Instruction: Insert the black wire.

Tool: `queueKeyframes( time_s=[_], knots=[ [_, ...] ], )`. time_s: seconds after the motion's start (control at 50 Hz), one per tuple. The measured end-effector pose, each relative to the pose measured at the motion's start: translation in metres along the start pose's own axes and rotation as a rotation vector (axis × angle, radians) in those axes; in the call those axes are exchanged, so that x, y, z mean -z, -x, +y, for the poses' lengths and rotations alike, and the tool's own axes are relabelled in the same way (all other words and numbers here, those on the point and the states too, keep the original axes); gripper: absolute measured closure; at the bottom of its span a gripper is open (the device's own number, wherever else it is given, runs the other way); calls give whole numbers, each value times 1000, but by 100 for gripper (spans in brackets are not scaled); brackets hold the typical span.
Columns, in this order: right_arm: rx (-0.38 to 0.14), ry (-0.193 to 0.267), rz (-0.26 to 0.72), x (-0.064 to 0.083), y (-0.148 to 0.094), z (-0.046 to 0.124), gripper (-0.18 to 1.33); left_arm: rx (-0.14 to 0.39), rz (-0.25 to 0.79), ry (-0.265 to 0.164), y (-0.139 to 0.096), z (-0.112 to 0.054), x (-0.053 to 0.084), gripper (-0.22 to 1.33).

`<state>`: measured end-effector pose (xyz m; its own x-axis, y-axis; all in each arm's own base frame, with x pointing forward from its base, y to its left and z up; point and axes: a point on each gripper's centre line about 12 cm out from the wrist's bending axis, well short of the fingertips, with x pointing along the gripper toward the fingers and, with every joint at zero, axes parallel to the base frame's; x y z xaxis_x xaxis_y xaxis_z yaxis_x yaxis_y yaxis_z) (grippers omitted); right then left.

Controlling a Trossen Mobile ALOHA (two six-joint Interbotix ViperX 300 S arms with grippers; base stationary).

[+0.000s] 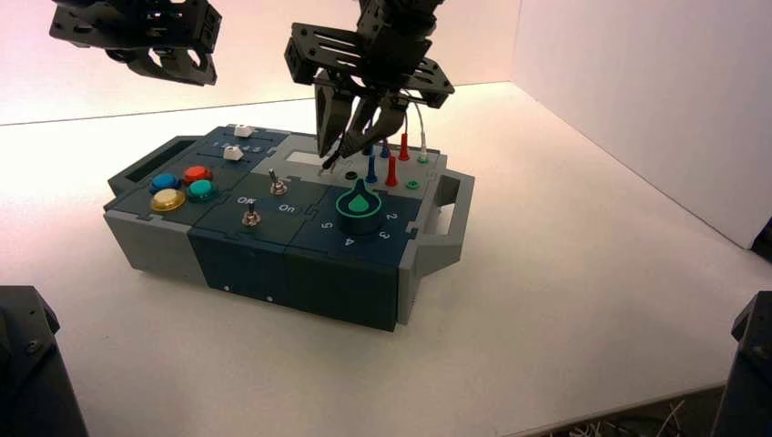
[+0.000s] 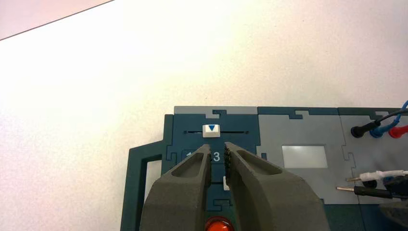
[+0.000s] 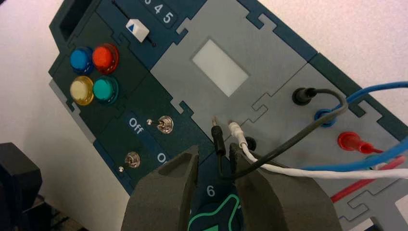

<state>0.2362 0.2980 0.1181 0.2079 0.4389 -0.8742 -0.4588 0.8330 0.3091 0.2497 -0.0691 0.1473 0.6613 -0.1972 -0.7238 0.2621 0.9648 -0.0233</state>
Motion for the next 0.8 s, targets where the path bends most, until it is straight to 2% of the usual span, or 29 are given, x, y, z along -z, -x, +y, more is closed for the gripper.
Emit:
queueKeyframes(
  time_s=[0.1,0.18,0.3,0.54,0.62,0.68,0.7,0.72,0.8],
  knots=[
    [-1,-1,0,0,0,0,40,-1,0,0,0,0,0,77],
    [-1,-1,0,0,0,0,46,0,0,-2,0,0,0,77],
    [1,-1,0,0,0,-1,74,0,0,-2,0,0,0,77],
    [-1,-1,0,0,0,0,76,0,0,-2,0,0,0,76],
    [0,-3,0,0,0,0,86,-1,-2,0,0,0,0,77],
    [1,-3,2,0,-1,-1,111,0,0,0,0,0,0,77],
    [1,-3,2,0,-1,-1,111,0,0,0,0,0,0,77],
    [2,-3,5,0,-2,-1,123,0,-2,0,0,0,0,76],
    [6,-4,20,2,-4,-2,122,0,-2,0,0,0,0,77]
  ],
)
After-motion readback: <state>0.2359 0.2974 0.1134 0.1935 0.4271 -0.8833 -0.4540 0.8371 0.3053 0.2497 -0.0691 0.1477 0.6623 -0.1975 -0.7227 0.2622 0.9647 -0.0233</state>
